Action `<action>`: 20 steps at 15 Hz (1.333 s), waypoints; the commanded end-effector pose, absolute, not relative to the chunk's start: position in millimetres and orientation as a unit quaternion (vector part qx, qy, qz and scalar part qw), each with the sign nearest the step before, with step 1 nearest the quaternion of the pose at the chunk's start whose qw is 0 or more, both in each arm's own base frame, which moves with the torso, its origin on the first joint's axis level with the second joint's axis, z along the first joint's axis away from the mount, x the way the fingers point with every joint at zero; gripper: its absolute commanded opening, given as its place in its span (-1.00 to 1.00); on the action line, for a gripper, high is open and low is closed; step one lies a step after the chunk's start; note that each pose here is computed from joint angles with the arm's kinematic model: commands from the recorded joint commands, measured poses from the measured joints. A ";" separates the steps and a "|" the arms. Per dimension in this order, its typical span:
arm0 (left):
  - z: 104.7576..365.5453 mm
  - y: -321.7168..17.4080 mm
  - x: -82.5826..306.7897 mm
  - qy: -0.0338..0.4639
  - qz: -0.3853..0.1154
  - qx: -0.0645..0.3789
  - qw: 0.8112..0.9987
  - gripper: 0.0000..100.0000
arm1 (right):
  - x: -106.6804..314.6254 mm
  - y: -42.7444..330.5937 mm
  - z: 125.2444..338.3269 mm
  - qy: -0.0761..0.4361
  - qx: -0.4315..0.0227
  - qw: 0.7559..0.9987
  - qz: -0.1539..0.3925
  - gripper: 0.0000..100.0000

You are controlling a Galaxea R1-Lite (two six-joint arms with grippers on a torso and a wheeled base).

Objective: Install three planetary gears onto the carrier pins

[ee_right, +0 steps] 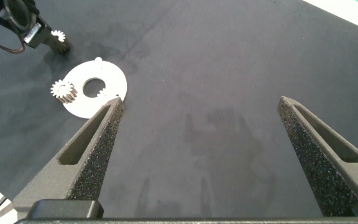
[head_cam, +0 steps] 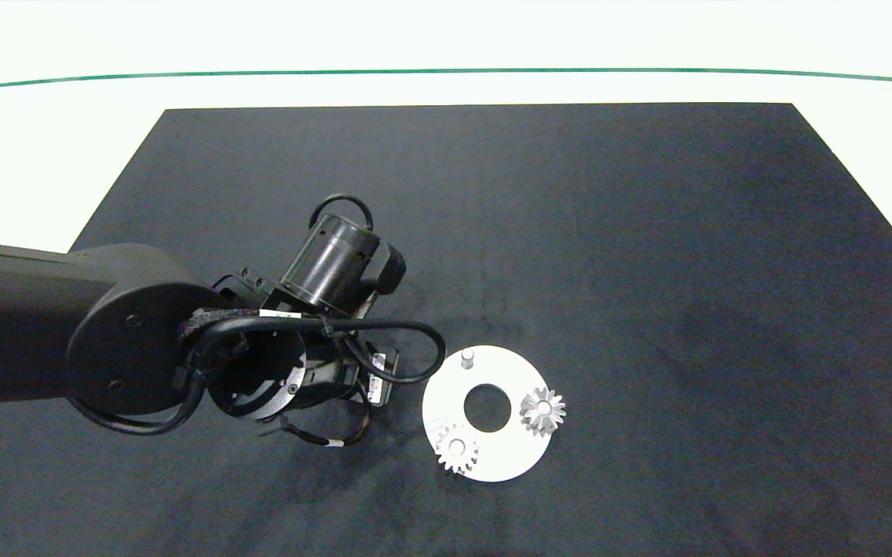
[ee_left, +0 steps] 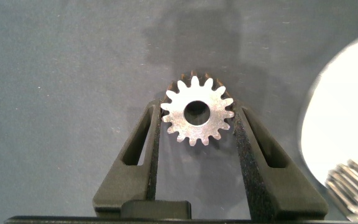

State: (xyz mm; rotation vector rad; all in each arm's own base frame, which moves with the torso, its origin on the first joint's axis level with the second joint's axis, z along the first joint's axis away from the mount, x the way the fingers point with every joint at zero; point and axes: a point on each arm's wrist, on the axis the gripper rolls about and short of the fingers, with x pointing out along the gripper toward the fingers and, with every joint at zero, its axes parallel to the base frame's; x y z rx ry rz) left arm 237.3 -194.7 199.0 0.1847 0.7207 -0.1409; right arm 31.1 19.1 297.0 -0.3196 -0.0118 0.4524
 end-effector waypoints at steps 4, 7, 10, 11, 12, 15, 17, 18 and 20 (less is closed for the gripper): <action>200.4 -194.9 233.5 0.350 -0.071 0.090 0.930 -0.48 | 32.1 20.0 296.2 -0.003 -0.161 0.961 0.223 1.00; 214.2 -200.1 220.8 0.330 -0.094 0.088 0.935 -0.60 | 32.5 20.4 295.8 -0.001 -0.161 0.961 0.223 1.00; 225.4 -217.6 205.3 0.311 -0.136 0.095 0.936 -0.72 | 32.1 20.0 296.4 -0.003 -0.160 0.962 0.223 1.00; 228.6 -222.0 201.8 0.304 -0.149 0.106 0.935 -0.78 | 31.8 19.7 296.5 -0.004 -0.160 0.962 0.223 1.00; 232.6 -226.5 199.0 0.296 -0.162 0.117 0.934 -0.81 | 31.8 19.7 296.5 -0.004 -0.160 0.962 0.223 1.00; 235.3 -239.9 191.7 0.283 -0.195 0.152 0.927 -0.92 | 30.5 18.6 297.4 -0.007 -0.158 0.962 0.223 1.00; 229.9 -246.7 192.5 0.288 -0.198 0.159 0.923 -0.92 | 29.1 17.4 298.8 -0.011 -0.156 0.962 0.222 1.00; 228.8 -252.9 197.1 0.287 -0.199 0.160 0.923 -0.92 | 28.8 17.1 300.0 -0.013 -0.154 0.963 0.222 1.00; 226.7 -262.5 204.7 0.287 -0.199 0.160 0.923 -0.92 | 28.4 16.8 300.0 -0.014 -0.154 0.963 0.222 1.00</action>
